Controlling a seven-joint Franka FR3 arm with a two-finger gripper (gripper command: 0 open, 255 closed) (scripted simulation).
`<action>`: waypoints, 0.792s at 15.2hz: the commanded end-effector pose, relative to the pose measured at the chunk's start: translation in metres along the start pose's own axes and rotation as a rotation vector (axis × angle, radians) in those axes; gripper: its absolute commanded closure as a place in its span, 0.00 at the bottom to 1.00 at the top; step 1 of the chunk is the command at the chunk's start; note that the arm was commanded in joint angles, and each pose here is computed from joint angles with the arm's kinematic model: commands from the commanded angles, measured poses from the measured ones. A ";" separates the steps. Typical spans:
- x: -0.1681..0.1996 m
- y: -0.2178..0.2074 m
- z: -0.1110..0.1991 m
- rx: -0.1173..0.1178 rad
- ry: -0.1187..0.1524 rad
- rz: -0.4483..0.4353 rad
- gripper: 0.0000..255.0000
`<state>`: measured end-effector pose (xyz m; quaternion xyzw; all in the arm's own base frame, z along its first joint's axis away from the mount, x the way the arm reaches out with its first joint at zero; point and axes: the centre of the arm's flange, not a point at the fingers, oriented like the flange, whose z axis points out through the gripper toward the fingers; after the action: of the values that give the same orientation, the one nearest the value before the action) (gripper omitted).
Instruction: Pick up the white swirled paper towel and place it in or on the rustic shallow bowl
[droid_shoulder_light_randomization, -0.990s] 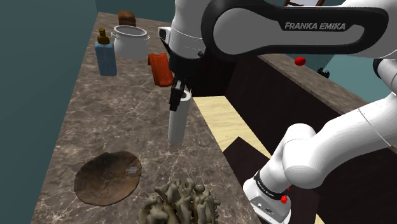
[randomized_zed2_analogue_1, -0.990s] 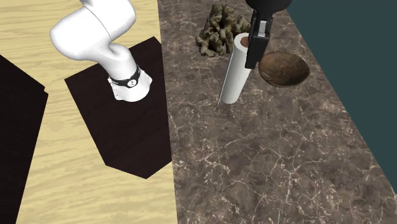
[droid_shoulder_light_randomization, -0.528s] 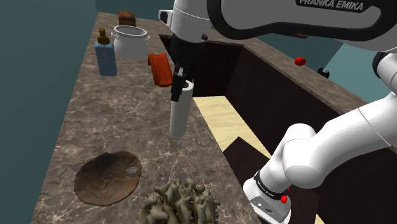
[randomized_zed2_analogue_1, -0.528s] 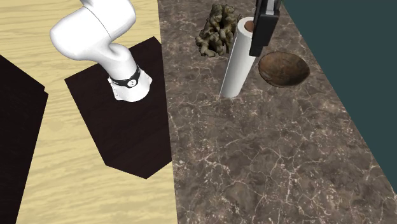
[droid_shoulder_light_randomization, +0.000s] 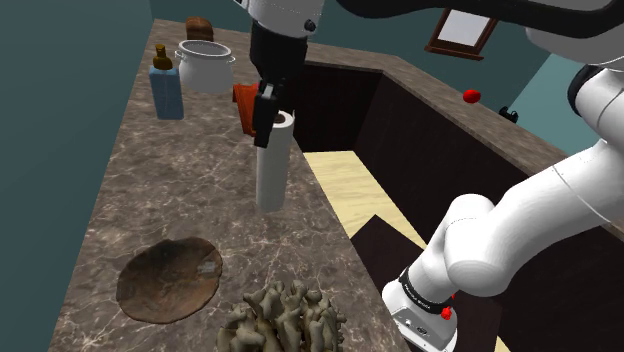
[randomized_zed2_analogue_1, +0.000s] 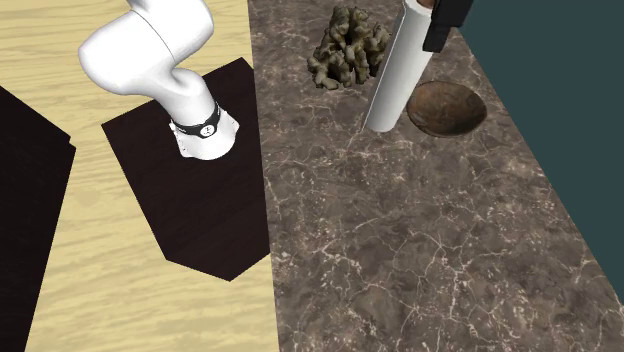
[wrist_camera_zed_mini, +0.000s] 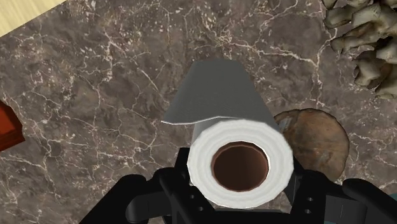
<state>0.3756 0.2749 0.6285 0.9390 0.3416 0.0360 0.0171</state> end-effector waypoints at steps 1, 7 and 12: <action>0.021 -0.017 -0.010 0.001 0.000 0.001 1.00; 0.076 -0.068 -0.036 0.001 0.000 0.001 1.00; 0.121 -0.110 -0.058 0.001 0.000 0.001 1.00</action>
<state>0.3907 0.4251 0.6809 0.9383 0.3436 0.0362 0.0170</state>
